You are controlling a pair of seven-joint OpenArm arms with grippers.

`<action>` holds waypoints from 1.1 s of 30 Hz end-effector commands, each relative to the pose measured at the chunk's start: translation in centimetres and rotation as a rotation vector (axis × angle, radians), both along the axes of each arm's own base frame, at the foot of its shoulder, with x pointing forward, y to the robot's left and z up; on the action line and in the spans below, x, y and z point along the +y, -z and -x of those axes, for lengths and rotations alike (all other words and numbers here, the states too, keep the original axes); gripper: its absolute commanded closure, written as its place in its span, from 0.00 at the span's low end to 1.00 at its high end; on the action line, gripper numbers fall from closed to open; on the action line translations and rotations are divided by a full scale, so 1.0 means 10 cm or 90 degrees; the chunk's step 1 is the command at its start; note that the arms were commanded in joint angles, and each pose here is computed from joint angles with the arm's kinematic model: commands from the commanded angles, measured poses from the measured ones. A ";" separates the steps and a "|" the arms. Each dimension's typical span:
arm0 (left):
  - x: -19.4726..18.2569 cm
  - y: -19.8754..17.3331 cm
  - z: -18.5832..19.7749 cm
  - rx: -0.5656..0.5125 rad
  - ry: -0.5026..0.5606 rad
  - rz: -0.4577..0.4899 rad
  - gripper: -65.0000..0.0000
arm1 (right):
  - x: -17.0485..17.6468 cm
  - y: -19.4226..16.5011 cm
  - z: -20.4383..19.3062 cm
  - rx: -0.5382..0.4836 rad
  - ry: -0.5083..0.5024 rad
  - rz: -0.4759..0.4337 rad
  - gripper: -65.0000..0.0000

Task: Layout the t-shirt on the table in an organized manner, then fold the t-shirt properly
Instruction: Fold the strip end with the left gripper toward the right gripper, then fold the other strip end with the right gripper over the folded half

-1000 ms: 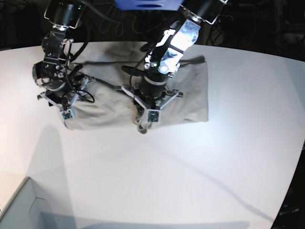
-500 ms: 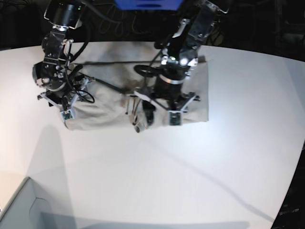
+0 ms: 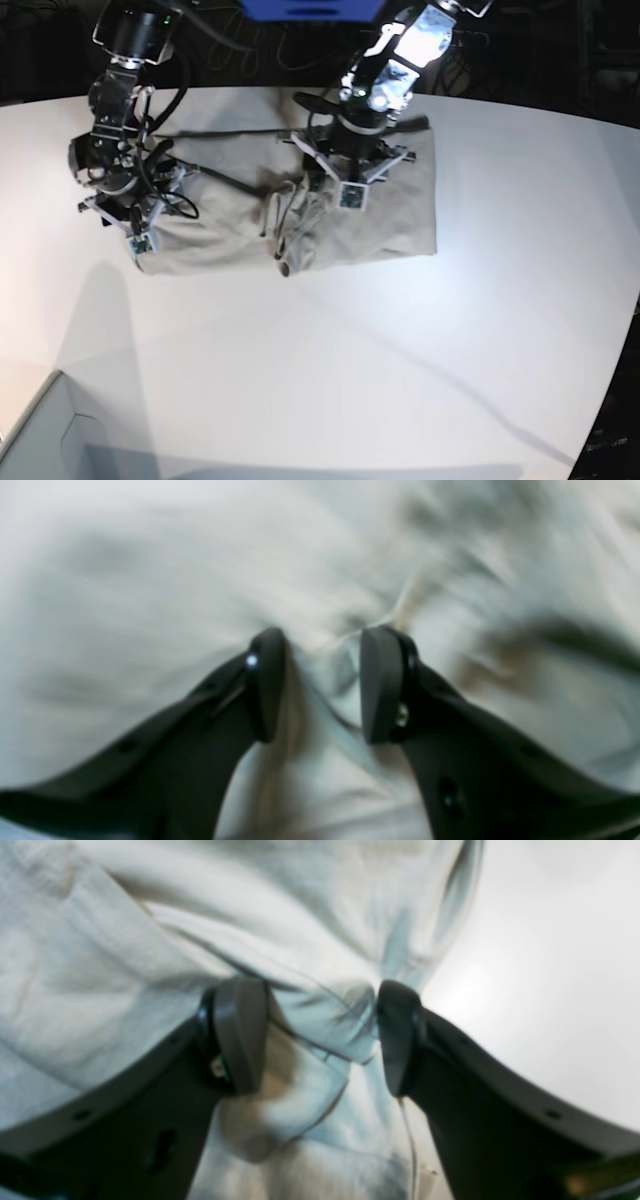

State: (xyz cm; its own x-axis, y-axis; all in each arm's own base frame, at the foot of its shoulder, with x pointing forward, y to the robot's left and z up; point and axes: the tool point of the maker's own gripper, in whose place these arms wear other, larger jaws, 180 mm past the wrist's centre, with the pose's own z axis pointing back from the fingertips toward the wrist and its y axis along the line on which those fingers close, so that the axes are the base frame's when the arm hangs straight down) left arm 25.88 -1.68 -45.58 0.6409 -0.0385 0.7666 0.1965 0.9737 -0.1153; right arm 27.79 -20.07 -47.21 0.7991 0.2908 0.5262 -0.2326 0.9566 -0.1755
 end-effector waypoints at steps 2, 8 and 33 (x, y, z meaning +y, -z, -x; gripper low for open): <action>-0.24 -0.18 -0.11 -0.045 0.030 0.019 0.62 | -0.06 0.04 0.07 0.029 0.005 0.023 0.45; -0.78 -0.50 -0.05 -0.088 0.106 0.065 0.62 | -0.09 0.03 0.07 0.028 0.006 0.027 0.45; 1.93 -0.32 -0.20 -0.027 -0.359 0.117 0.39 | -0.54 -0.51 -0.12 -0.069 0.103 0.063 0.33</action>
State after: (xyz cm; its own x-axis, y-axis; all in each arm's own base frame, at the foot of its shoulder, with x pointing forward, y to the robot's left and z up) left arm 27.11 17.52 -43.43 0.5233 0.4394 0.7301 -0.3487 0.8922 -0.2871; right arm 28.17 -25.12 -42.98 0.7986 0.2173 0.5613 -0.0683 0.9593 -0.2742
